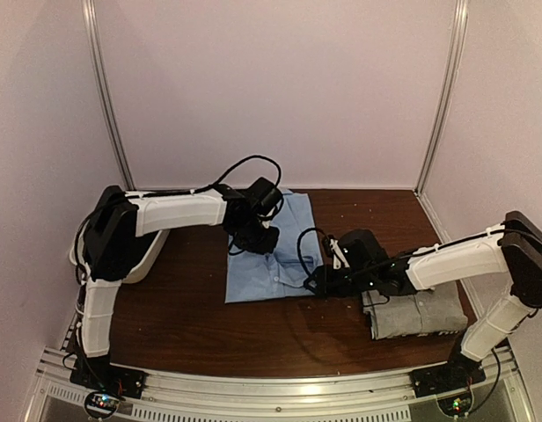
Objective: Fold and stack the long sleeve shirts
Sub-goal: Smooth out the 2/3-rectangle-folded shirt at the center of the board.
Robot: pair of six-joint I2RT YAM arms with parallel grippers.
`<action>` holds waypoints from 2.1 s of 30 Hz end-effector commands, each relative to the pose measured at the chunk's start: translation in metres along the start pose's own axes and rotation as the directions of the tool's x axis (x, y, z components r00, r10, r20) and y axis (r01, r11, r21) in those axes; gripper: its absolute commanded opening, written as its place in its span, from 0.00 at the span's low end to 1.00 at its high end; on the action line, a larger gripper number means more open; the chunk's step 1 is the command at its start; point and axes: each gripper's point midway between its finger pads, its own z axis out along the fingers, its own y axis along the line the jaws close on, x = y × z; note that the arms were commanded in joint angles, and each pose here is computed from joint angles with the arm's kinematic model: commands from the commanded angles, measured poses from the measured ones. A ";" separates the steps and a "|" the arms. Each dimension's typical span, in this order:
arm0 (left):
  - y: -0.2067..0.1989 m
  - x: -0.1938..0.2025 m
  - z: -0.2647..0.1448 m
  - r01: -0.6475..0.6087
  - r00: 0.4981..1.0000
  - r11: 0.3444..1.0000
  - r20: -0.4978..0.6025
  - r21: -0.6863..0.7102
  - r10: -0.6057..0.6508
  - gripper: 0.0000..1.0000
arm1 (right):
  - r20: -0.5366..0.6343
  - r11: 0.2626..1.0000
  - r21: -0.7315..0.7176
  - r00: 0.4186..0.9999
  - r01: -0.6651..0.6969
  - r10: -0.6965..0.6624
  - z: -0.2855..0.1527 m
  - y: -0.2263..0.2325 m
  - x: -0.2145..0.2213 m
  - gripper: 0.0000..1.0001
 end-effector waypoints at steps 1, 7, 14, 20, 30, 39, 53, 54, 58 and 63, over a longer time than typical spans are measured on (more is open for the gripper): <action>-0.002 -0.027 -0.036 0.094 0.984 0.995 0.149 0.041 -0.099 0.00 | 0.071 0.998 -0.055 0.997 -0.017 0.021 0.010 0.013 -0.038 0.39; 0.004 -0.023 -0.048 0.133 0.971 0.989 0.195 0.058 -0.141 0.00 | 0.096 0.998 -0.064 0.995 -0.028 0.034 0.034 0.011 -0.079 0.33; 0.005 -0.016 -0.047 0.149 0.968 0.986 0.194 0.076 -0.161 0.00 | 0.127 0.993 -0.076 0.987 -0.085 0.094 0.061 -0.005 -0.124 0.29; 0.003 -0.011 -0.045 0.156 0.967 0.983 0.188 0.100 -0.172 0.00 | 0.149 0.990 -0.091 0.982 -0.106 0.119 0.072 -0.013 -0.149 0.40; 0.005 -0.008 -0.046 0.170 0.962 0.979 0.197 0.112 -0.189 0.00 | 0.199 0.989 -0.139 0.977 -0.054 0.081 0.051 0.010 -0.184 0.56; 0.009 -0.009 -0.052 0.203 0.944 0.971 0.238 0.126 -0.228 0.00 | 0.263 0.998 -0.049 0.965 0.030 -0.016 -0.002 0.008 -0.190 0.64; 0.008 -0.014 -0.058 0.207 0.930 0.966 0.276 0.152 -0.243 0.00 | 0.094 0.991 -0.111 0.993 0.080 -0.069 0.029 0.025 -0.116 0.32; 0.009 -0.014 -0.057 0.207 0.930 0.967 0.275 0.150 -0.242 0.00 | 0.086 0.989 -0.118 0.994 0.084 -0.074 0.035 0.026 -0.115 0.32; 0.007 -0.014 -0.056 0.206 0.930 0.966 0.276 0.159 -0.243 0.00 | 0.043 0.987 -0.135 0.996 0.088 -0.083 0.066 0.028 -0.113 0.32; 0.002 -0.015 -0.055 0.192 0.931 0.965 0.277 0.179 -0.236 0.00 | 0.011 0.987 -0.139 0.996 0.084 -0.083 0.097 0.026 -0.117 0.37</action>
